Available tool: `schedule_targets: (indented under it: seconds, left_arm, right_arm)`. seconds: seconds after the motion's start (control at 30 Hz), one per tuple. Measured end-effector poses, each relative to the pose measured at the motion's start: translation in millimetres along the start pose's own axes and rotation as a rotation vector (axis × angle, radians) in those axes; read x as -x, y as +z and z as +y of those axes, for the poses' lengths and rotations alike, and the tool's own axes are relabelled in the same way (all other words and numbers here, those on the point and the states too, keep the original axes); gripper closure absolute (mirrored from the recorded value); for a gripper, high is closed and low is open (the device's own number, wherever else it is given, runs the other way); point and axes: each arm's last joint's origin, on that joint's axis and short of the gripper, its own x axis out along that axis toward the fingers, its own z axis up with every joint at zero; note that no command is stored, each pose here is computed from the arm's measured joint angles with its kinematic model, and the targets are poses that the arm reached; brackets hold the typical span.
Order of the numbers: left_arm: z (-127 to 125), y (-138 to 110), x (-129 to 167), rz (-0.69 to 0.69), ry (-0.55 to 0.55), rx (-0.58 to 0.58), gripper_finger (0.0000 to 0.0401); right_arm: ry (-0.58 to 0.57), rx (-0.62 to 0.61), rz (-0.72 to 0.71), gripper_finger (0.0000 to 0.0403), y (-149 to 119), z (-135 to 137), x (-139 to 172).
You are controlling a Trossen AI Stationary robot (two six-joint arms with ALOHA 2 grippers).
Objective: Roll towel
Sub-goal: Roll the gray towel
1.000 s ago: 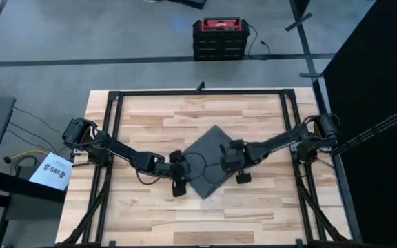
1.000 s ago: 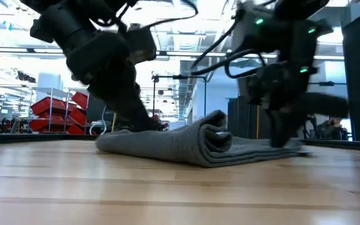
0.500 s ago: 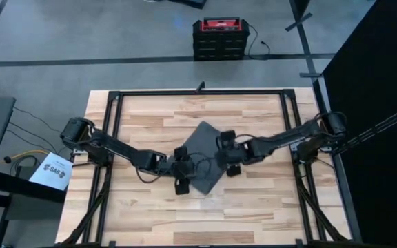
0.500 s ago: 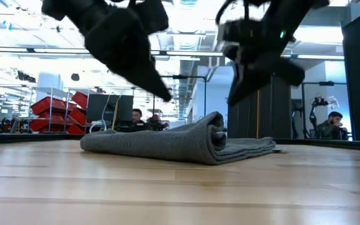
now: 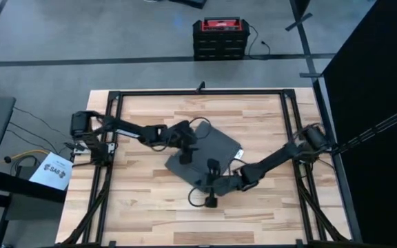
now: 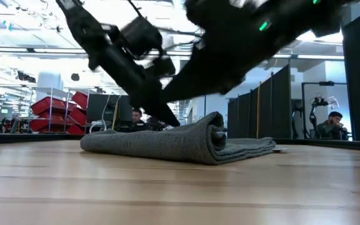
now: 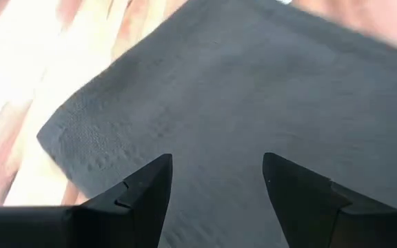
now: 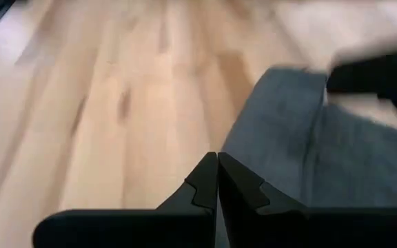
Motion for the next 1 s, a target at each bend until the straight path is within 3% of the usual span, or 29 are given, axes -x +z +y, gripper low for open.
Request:
schedule_targets:
  seconds: [0.13, 0.3, 0.5, 0.77, 0.87, 1.0]
  left_arm:
    - [5, -16, -21, 0.084, -0.002, 0.011, 0.0187]
    - [6, -32, -27, 0.182, -0.011, 0.102, 0.0187]
    - [-12, -37, -9, 0.315, -0.003, 0.194, 0.0187]
    - [-81, -39, 24, 0.440, 0.011, 0.301, 0.0195]
    - [-114, -41, 37, 0.445, -0.010, 0.389, 0.0199]
    - [-146, -40, 54, 0.426, 0.042, 0.527, 0.0204]
  right_arm:
    - [-0.060, -0.061, -0.098, 0.0403, -15, 5, -20]
    - [-0.088, -0.075, 0.010, 0.0403, -37, 13, -20]
    - [-0.112, -0.009, 0.173, 0.0403, -52, 24, -2]
    - [-0.102, 0.147, 0.321, 0.0403, -41, 20, 31]
    - [-0.090, 0.191, 0.369, 0.0403, -35, 15, 41]
    - [-0.024, 0.205, 0.383, 0.0403, -23, 15, 57]
